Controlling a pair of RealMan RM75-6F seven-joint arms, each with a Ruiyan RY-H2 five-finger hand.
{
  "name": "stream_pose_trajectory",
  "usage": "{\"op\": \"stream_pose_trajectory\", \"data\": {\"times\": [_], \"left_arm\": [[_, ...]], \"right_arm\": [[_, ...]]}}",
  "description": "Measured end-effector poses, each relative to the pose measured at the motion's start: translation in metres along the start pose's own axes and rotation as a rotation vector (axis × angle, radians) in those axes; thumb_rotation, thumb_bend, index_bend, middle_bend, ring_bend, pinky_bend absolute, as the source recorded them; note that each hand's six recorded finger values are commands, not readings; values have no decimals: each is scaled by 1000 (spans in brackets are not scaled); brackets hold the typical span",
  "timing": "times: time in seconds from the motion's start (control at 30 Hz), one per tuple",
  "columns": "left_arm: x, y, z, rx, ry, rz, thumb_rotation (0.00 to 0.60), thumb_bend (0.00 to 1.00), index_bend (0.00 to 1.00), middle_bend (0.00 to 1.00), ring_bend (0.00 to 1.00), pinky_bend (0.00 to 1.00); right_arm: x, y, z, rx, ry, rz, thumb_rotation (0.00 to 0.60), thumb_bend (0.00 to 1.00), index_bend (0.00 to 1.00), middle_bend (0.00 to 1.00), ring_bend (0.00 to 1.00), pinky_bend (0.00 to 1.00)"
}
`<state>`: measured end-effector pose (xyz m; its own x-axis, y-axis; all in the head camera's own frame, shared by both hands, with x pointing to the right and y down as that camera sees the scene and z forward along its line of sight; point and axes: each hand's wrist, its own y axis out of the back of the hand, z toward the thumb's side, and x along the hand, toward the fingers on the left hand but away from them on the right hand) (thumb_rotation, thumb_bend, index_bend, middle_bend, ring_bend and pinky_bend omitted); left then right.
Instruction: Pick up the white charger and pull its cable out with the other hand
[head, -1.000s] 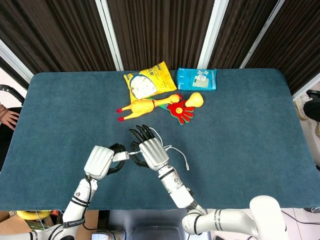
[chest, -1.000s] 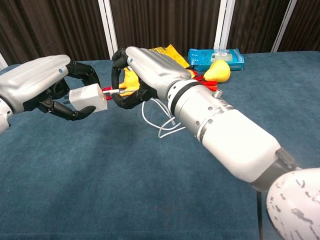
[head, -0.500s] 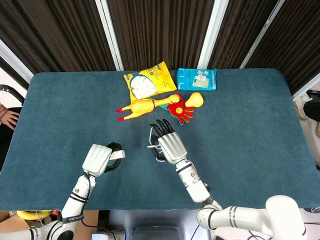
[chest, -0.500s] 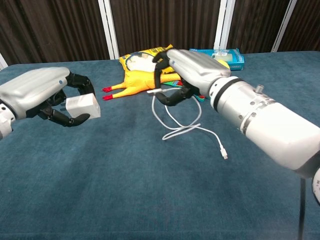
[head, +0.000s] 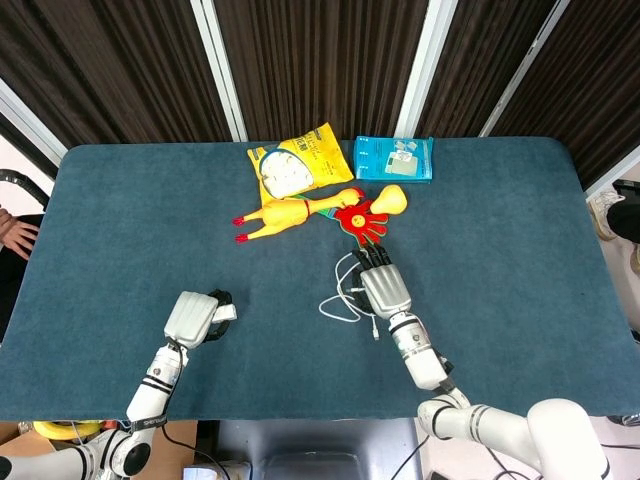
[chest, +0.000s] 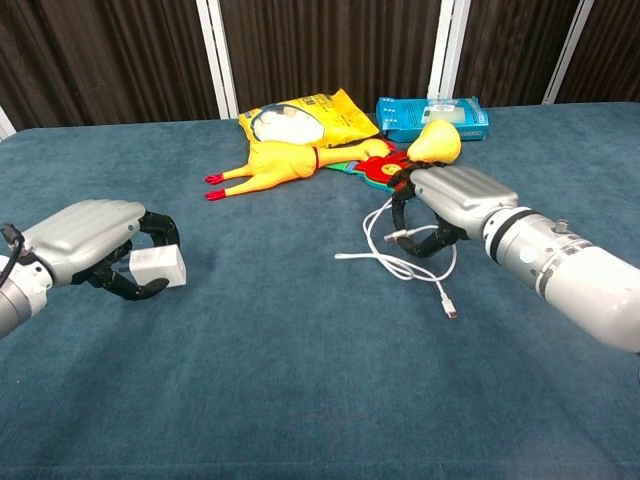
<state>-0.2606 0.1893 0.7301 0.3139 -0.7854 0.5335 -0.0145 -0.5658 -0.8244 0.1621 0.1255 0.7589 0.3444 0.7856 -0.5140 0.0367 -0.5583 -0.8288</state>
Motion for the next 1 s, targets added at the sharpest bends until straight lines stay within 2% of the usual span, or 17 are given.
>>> {"op": "stream_pose_trajectory", "data": {"times": [0.07,0.17,0.27,0.4,0.5,0.7,0.87,1.0], "left_arm": [[0,-1,0,-4,-10,-10,600,446,389,405,365,535],[0,1,-1,-12,-17,-15,600,432,261,275,225,376],[-1,4,-2,-26,-16,-24,600,426,164,166,127,284],[-6,13,-4,-55,-9,-26,600,434,98,98,68,236],[-15,25,-9,-81,-8,-13,600,430,93,78,55,210],[-44,66,-33,-161,-11,76,600,428,86,69,24,142],[-84,94,-65,-286,-10,119,600,429,54,42,1,111],[-126,109,-95,-378,4,171,600,431,42,33,0,60]], "right_arm": [[1,-2,-1,-23,6,12,600,561,322,165,1,0],[4,1,-1,-44,22,17,600,461,110,94,0,0],[10,7,-2,-54,39,14,600,355,10,38,0,0],[25,13,-9,-61,55,27,600,263,0,0,0,0],[41,21,-16,-54,64,33,600,244,0,0,0,0],[91,54,-41,-13,48,6,600,243,0,0,0,0],[158,91,-81,69,-72,-48,600,243,0,0,0,0],[209,105,-113,83,-208,-120,600,241,0,0,0,0]]}}
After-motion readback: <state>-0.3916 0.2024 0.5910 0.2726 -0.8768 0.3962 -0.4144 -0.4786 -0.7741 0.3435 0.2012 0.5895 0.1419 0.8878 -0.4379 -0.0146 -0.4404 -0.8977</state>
